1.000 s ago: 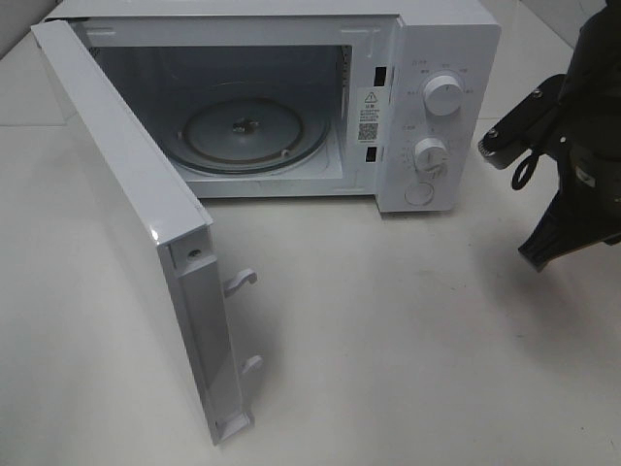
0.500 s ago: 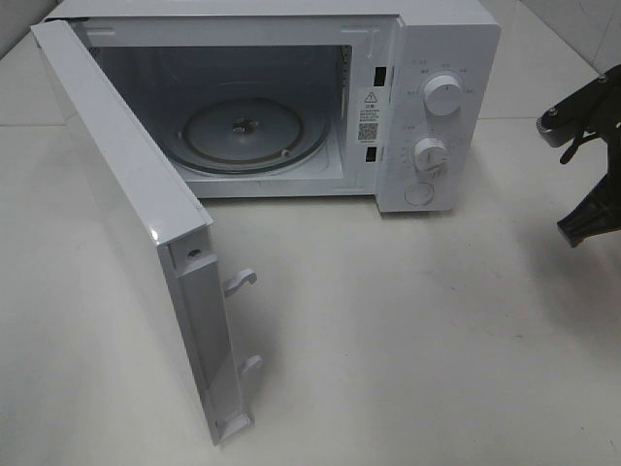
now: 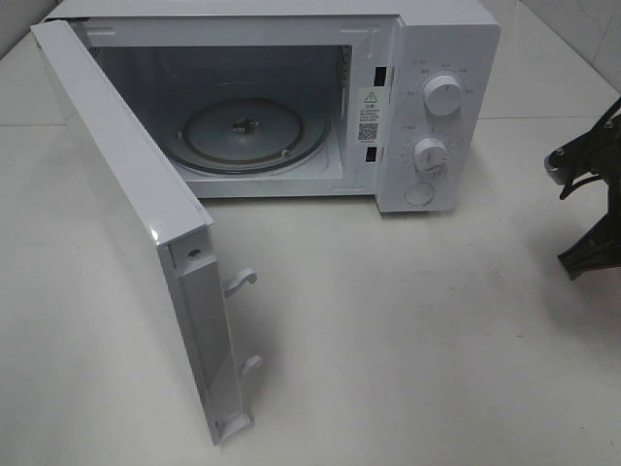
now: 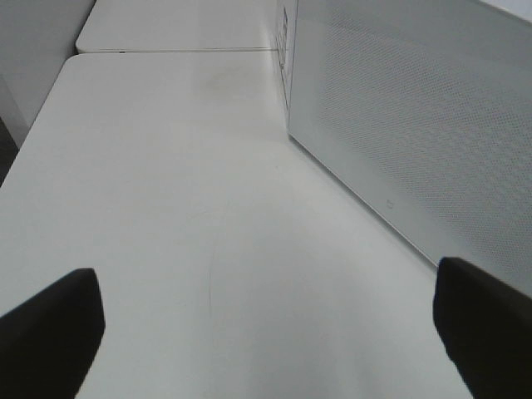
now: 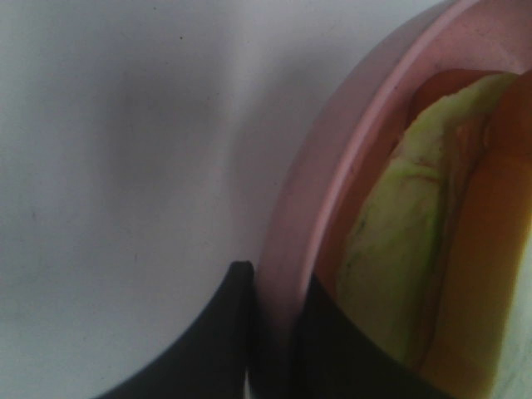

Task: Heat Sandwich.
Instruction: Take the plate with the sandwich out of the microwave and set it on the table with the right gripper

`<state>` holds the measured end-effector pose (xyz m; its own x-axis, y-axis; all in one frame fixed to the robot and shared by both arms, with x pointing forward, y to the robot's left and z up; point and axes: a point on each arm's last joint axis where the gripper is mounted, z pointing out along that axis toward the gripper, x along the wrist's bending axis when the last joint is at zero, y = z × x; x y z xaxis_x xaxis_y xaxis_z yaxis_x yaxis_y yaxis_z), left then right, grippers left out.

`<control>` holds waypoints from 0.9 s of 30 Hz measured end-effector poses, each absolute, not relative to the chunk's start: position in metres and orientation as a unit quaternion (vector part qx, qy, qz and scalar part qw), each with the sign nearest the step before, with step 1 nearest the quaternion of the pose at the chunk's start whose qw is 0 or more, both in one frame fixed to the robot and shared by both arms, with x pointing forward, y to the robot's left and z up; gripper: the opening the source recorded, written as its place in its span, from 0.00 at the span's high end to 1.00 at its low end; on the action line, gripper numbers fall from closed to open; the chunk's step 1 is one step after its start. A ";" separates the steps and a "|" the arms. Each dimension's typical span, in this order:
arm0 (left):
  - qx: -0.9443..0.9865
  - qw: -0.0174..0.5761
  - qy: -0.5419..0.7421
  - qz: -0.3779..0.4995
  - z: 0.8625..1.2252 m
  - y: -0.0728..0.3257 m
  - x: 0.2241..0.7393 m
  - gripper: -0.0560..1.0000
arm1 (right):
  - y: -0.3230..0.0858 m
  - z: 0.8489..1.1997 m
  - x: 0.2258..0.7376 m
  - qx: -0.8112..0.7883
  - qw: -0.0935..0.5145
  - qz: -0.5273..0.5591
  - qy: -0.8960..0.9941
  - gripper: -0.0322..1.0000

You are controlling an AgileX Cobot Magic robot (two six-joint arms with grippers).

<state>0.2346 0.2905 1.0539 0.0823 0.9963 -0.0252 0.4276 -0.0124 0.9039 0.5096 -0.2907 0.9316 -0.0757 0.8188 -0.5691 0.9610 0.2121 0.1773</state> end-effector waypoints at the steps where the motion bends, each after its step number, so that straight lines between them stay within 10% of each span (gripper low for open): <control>1: 0.617 0.401 0.577 0.355 1.054 0.290 0.235 0.01 | -0.291 0.929 0.509 0.617 0.290 -0.122 0.722 0.86; 27: 0.617 0.401 0.577 0.355 1.054 0.290 0.235 0.01 | -0.290 0.866 0.518 0.599 0.269 -0.151 0.739 0.87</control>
